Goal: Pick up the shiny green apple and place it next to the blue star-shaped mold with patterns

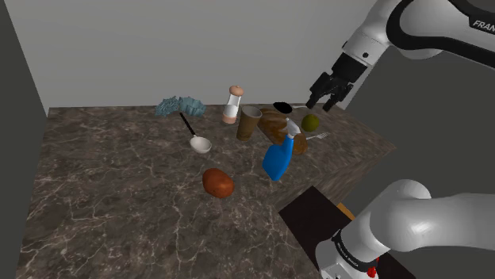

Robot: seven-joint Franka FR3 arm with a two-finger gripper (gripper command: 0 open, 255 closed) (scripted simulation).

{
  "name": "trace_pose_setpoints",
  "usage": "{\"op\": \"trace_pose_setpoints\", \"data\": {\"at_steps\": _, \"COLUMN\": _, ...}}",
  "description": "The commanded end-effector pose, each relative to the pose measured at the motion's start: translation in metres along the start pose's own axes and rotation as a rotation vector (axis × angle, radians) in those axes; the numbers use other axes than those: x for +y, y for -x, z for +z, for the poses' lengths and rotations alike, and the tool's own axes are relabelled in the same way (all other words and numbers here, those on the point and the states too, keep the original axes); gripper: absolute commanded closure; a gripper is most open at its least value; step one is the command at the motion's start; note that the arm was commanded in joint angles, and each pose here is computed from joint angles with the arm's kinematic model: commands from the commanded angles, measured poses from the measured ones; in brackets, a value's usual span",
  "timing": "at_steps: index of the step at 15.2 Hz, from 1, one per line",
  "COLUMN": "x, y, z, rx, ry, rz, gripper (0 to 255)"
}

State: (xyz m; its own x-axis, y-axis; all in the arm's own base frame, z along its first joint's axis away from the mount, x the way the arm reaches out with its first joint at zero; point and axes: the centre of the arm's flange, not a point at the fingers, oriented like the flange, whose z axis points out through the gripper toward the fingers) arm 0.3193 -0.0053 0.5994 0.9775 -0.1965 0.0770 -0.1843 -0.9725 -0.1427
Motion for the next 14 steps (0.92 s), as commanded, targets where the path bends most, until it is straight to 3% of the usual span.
{"op": "trace_pose_setpoints", "data": {"at_steps": 1, "x": 0.0, "y": 0.0, "z": 0.0, "rx": 0.0, "ry": 0.0, "rz": 0.0, "gripper": 0}}
{"op": "trace_pose_setpoints", "data": {"at_steps": 14, "x": 0.142, "y": -0.075, "z": 0.045, "rx": -0.005, "ry": 0.039, "rz": -0.019, "gripper": 0}}
